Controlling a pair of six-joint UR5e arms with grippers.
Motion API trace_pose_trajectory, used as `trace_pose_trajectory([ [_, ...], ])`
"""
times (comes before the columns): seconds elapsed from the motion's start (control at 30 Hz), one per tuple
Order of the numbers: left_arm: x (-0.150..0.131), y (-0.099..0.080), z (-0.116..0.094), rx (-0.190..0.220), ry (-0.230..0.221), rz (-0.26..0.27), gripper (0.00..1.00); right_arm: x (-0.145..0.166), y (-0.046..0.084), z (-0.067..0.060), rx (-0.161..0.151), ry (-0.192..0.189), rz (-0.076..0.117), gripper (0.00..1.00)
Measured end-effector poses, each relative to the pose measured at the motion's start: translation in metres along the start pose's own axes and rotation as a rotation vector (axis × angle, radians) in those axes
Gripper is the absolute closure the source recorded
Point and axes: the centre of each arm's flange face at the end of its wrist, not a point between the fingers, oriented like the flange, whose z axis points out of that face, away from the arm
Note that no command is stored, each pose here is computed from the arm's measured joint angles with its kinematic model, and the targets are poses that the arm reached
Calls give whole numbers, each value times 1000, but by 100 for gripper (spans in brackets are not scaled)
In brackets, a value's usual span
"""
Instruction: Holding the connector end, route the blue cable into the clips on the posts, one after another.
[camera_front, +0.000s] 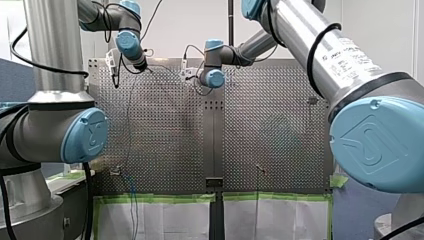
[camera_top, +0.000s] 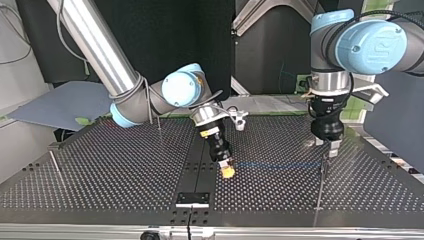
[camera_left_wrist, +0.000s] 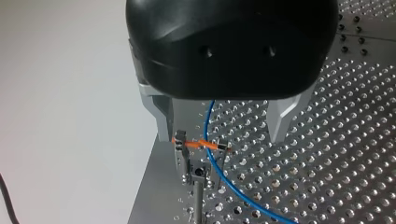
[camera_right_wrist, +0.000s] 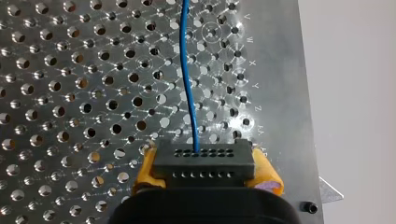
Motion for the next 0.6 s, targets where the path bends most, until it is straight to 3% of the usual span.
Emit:
trace_pose_trajectory([
  [0.4, 0, 0, 0, -8, -2, 7, 2, -2, 0, 0, 0, -3, 0, 100],
  [0.6, 1, -3, -2, 11, 1, 43, 2, -3, 0, 0, -1, -4, 0, 100],
])
